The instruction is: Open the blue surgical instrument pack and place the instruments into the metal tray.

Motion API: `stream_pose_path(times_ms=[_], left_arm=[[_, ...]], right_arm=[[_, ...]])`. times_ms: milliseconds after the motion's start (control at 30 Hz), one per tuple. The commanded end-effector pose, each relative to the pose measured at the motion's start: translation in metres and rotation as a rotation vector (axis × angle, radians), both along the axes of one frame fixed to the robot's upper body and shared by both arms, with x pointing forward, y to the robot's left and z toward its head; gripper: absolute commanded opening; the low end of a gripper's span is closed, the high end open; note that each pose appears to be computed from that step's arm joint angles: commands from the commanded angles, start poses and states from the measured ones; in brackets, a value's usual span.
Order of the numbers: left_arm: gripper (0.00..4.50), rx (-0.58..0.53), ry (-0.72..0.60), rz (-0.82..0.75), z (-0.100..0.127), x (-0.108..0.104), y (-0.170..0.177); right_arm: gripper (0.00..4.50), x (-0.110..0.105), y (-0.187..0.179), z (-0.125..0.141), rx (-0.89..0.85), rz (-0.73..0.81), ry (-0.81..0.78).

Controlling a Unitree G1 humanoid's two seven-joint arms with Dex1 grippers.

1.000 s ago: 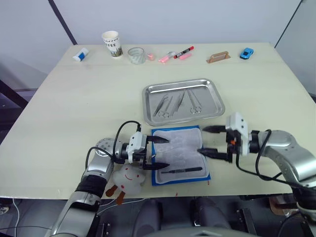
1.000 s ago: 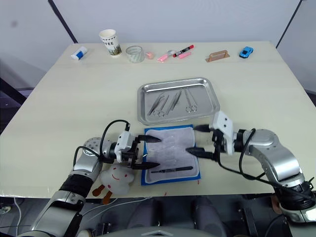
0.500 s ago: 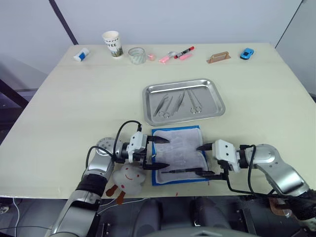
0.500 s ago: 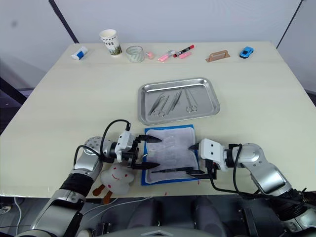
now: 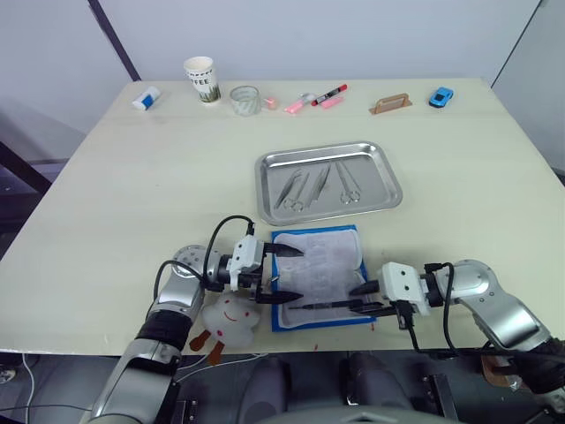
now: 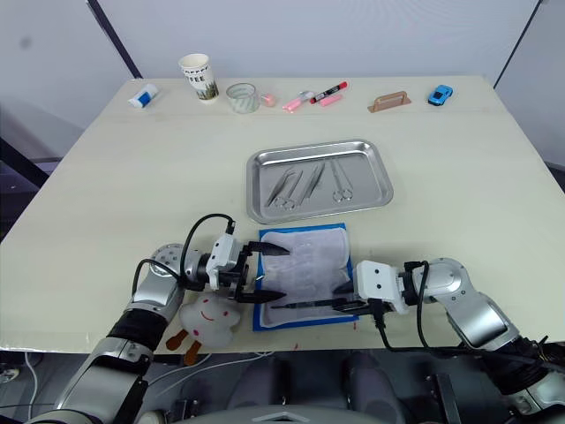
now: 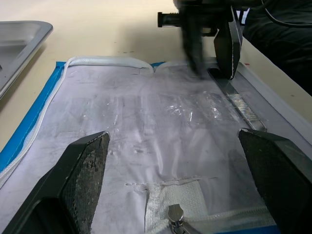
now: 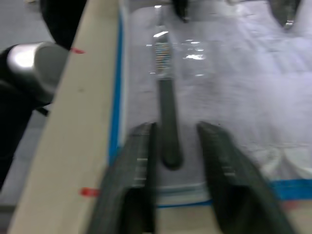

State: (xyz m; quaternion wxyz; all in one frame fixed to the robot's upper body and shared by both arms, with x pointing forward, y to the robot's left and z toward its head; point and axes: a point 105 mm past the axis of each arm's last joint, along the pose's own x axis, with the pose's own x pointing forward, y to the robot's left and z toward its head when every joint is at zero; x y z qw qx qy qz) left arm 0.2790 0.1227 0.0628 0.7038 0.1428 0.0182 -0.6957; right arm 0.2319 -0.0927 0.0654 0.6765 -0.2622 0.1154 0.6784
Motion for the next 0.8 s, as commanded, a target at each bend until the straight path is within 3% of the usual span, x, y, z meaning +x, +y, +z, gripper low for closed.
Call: stream_pose_path(times_ms=[33,800], left_arm=[[4.5,0.058,0.067,0.005,-0.019,-0.007,0.006],[4.5,0.069,0.07,0.0,-0.02,-0.007,0.005]], right_arm=[[0.17,0.0,-0.018,-0.022,-0.116,-0.056,0.064],[0.17,0.007,0.006,0.023,-0.115,-0.018,-0.081]])
